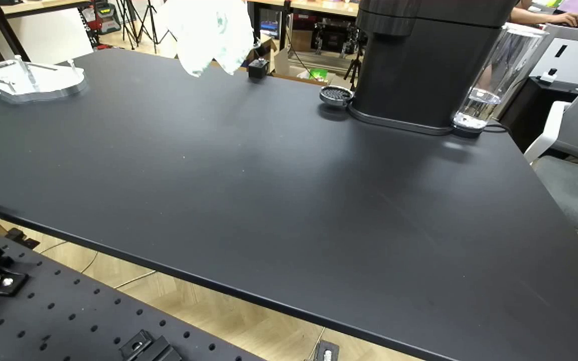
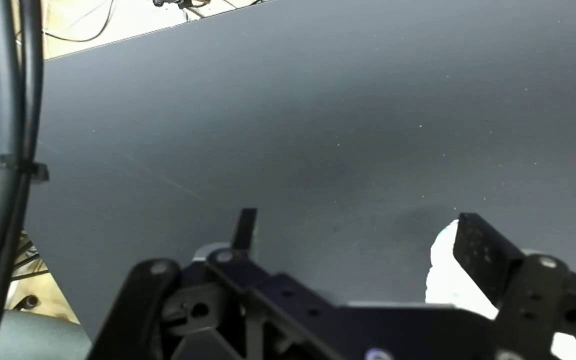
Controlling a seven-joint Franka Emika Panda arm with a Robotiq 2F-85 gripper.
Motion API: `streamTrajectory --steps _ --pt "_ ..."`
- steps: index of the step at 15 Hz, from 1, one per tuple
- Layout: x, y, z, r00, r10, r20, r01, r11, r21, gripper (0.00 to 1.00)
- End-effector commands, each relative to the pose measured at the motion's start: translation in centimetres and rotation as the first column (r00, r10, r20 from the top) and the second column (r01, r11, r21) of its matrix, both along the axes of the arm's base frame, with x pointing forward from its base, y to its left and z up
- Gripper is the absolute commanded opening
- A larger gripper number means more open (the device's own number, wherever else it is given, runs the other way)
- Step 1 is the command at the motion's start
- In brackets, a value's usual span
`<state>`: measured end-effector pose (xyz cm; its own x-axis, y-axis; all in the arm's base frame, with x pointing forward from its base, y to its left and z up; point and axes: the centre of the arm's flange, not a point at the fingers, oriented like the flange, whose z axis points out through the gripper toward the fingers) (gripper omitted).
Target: Place the cloth on the table
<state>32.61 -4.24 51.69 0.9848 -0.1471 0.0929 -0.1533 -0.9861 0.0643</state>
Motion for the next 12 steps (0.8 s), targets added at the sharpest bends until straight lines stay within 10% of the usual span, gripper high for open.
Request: streamTrajectory --steps 1,6,12 --pt "0.0 0.0 0.0 1.000 0.000 0.000 0.000 1.000 0.000 1.00" --pt "2.8 0.1 -1.4 0.990 0.137 -0.008 -0.137 0.990 0.022 1.00" --pt "10.9 2.7 -6.1 0.876 0.482 0.013 -0.482 0.876 0.028 1.00"
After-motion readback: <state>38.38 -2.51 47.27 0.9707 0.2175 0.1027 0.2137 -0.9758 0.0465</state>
